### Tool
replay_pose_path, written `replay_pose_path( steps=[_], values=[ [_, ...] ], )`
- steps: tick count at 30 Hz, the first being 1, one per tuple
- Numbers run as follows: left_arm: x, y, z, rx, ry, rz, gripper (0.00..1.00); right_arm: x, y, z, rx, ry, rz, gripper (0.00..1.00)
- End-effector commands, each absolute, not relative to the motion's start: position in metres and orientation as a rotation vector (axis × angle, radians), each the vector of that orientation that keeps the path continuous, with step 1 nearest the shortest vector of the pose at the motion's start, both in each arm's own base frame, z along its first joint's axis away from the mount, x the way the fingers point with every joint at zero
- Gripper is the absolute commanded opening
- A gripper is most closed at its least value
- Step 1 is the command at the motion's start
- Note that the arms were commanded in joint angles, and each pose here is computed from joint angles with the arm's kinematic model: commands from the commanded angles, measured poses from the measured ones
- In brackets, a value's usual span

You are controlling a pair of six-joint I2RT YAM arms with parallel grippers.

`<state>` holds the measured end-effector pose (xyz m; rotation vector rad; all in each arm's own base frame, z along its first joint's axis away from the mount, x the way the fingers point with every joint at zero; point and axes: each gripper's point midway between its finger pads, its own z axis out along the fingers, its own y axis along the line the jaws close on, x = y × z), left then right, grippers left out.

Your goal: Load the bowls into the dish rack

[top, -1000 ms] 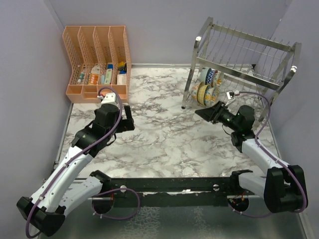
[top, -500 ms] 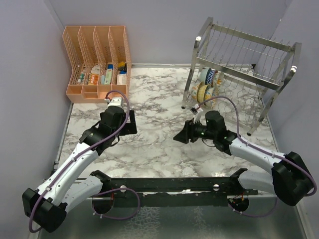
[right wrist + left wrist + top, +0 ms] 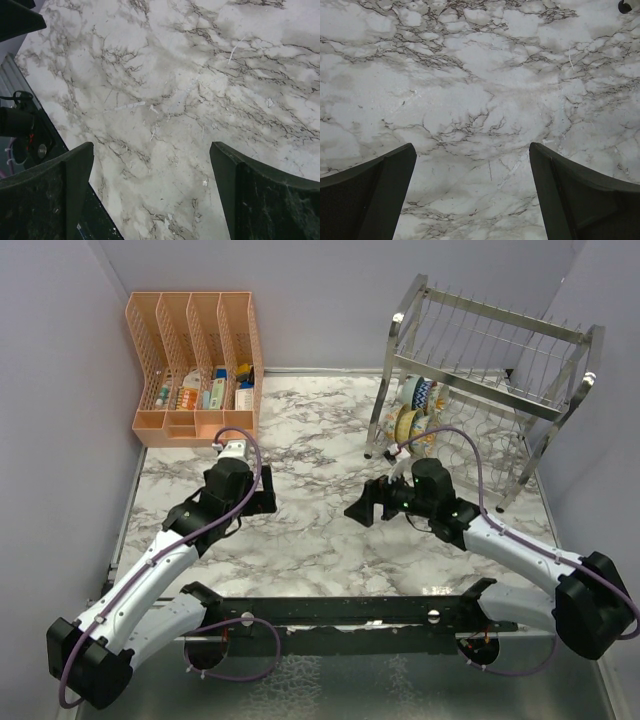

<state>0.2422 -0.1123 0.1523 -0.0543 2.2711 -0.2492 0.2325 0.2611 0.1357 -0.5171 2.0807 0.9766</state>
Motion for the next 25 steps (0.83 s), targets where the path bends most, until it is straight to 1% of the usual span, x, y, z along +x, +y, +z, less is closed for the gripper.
replay_pose_path(
  steps=[1,8,12,15,19,22,25],
  values=[
    [0.251,-0.113,0.165,-0.138,2.212,-0.282,0.99,0.237,0.256,0.134,-0.506,2.079,0.918,0.99],
    [0.252,-0.074,0.166,-0.464,2.203,-0.064,0.99,0.237,0.257,0.129,-0.500,2.099,0.922,0.99],
    [0.251,-0.060,0.169,-0.539,2.194,0.039,0.99,0.237,0.255,0.130,-0.496,2.094,0.915,0.99],
    [0.252,-0.059,0.170,-0.535,2.198,0.055,0.99,0.237,0.254,0.129,-0.495,2.099,0.908,0.99],
    [0.254,-0.070,0.175,-0.392,2.220,0.003,0.99,0.238,0.255,0.128,-0.495,2.103,0.907,0.99],
    [0.255,-0.076,0.180,-0.310,2.197,-0.055,0.99,0.239,0.255,0.128,-0.492,2.102,0.904,0.99],
    [0.254,-0.078,0.186,-0.295,2.147,-0.104,0.99,0.240,0.254,0.127,-0.491,2.104,0.898,0.99]
  ],
)
